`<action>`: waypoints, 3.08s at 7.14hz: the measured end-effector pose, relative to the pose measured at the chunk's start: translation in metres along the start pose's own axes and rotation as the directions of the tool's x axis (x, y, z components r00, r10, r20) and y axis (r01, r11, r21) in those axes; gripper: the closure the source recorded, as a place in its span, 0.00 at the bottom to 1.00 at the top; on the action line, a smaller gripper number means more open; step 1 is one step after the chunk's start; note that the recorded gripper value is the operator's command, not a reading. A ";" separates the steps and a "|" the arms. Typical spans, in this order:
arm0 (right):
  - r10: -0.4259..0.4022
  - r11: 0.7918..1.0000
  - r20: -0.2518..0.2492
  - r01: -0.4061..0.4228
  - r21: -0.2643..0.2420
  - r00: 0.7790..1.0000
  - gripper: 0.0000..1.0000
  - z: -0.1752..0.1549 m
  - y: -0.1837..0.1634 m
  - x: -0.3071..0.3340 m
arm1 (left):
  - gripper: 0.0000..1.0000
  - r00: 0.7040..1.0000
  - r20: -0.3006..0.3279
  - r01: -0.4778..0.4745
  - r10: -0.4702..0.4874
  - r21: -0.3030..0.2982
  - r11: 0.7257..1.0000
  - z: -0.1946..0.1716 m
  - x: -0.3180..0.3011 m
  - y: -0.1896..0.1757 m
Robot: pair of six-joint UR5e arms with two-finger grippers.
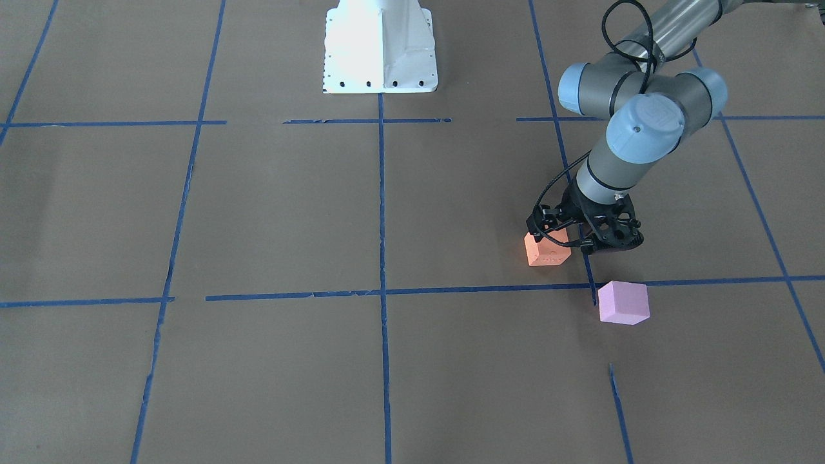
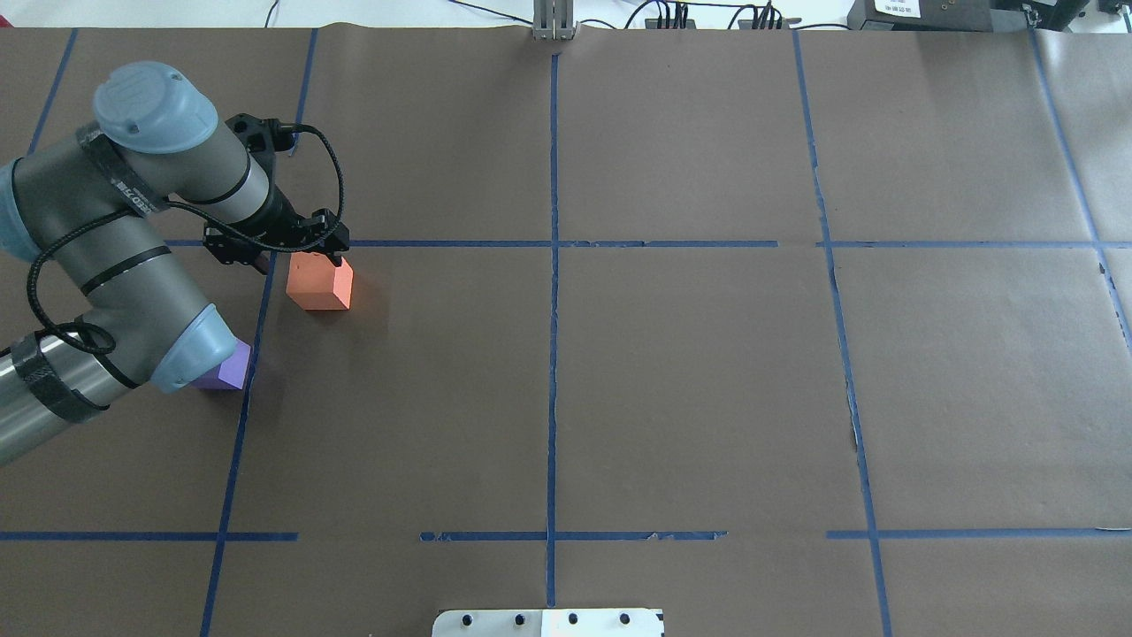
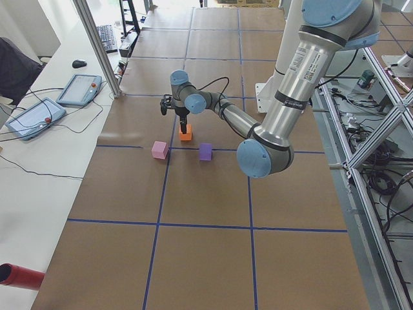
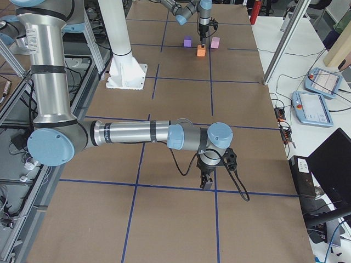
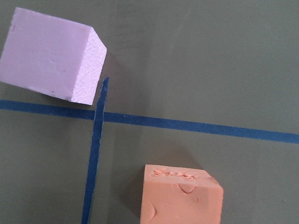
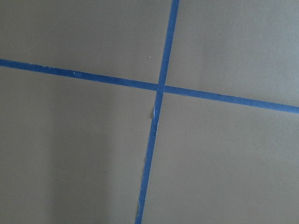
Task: Arrange blocks in a line
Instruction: 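Move the left gripper down over the orange cube, then close the left gripper on the orange cube, then carry the orange cube with the left gripper toward the pink cube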
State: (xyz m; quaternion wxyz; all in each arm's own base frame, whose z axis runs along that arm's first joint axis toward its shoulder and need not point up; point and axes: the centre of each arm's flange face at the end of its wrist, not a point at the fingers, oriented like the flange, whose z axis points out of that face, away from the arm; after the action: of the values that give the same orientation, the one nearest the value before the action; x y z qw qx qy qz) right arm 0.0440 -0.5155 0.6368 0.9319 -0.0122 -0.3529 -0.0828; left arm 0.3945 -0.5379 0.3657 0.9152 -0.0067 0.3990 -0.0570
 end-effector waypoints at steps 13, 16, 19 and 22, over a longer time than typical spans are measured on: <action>0.000 1.000 0.000 0.000 0.000 1.000 0.00 0.000 0.000 0.000 | 0.88 0.999 -0.023 -0.033 0.033 -0.004 0.999 0.018 0.004 -0.006; 0.000 1.000 0.000 0.000 0.000 1.000 0.00 0.000 0.000 0.000 | 0.86 0.995 0.011 -0.098 0.097 0.049 0.994 -0.051 -0.045 -0.028; 0.000 1.000 0.000 0.000 0.000 1.000 0.00 0.000 0.000 0.000 | 0.86 0.987 0.080 -0.143 0.141 0.021 0.989 -0.041 -0.122 -0.022; 0.000 1.000 0.000 0.000 0.000 1.000 0.00 0.000 0.000 0.000 | 0.86 0.987 0.076 -0.144 0.143 0.003 0.990 -0.013 -0.135 -0.031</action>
State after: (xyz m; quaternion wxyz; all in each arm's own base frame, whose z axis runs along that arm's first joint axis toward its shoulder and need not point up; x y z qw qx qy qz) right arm 0.0440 -0.5154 0.6368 0.9319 -0.0123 -0.3529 -0.0828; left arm 0.2910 -0.5539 0.4567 0.9314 0.0236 0.3631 0.0077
